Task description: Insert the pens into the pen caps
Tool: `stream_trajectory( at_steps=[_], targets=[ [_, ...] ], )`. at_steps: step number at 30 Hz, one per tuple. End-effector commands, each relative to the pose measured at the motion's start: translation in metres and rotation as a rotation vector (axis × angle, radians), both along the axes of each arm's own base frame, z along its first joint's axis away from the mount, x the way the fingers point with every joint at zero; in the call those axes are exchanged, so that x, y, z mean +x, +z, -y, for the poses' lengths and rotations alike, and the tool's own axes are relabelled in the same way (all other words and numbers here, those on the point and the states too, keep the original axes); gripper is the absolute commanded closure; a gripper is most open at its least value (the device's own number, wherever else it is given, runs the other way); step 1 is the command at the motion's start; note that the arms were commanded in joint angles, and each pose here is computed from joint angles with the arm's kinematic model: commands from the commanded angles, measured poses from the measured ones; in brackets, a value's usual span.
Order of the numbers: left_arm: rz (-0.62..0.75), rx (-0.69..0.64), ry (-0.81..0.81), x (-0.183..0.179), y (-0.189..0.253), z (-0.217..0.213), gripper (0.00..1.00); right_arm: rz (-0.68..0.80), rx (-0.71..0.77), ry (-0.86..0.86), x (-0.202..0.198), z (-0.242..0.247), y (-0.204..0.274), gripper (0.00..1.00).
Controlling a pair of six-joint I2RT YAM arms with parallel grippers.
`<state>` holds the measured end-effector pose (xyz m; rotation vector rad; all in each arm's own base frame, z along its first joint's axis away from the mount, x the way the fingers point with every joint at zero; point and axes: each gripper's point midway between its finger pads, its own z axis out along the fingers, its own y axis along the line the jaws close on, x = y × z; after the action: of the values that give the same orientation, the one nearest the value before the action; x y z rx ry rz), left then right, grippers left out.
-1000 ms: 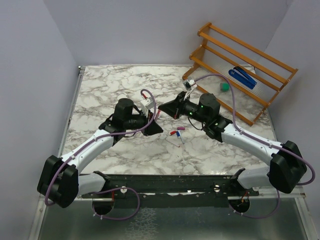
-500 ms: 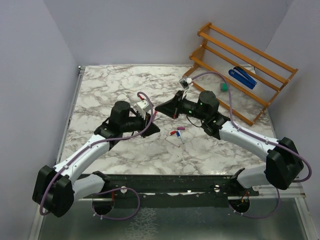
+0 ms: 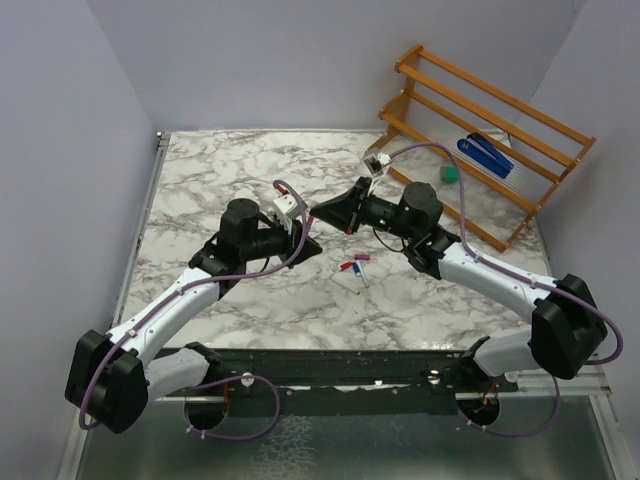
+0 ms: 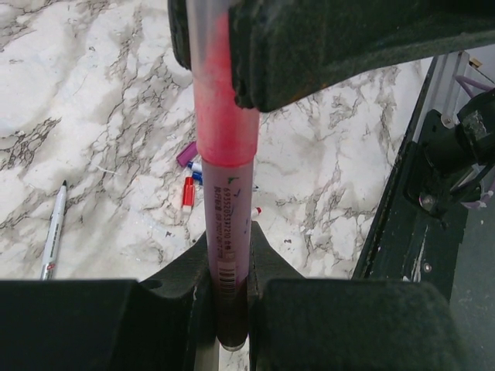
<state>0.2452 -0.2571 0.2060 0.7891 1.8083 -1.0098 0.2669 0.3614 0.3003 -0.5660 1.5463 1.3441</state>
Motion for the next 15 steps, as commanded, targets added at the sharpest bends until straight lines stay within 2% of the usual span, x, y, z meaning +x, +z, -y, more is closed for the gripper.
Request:
stream_trajectory(
  at_steps=[1, 12, 15],
  targets=[
    [0.28, -0.145, 0.158, 0.049, 0.093, -0.004, 1.0, -0.205, -0.188, 0.307, -0.076, -0.015, -0.082, 1.0],
    [0.401, -0.146, 0.201, 0.063, 0.125, -0.008, 1.0, -0.242, -0.353, 0.308, -0.086, -0.018, -0.129, 1.0],
    [0.435, -0.171, 0.2, 0.063, 0.136, -0.007, 1.0, -0.256, -0.348, 0.322, -0.089, -0.019, -0.133, 1.0]
  ],
)
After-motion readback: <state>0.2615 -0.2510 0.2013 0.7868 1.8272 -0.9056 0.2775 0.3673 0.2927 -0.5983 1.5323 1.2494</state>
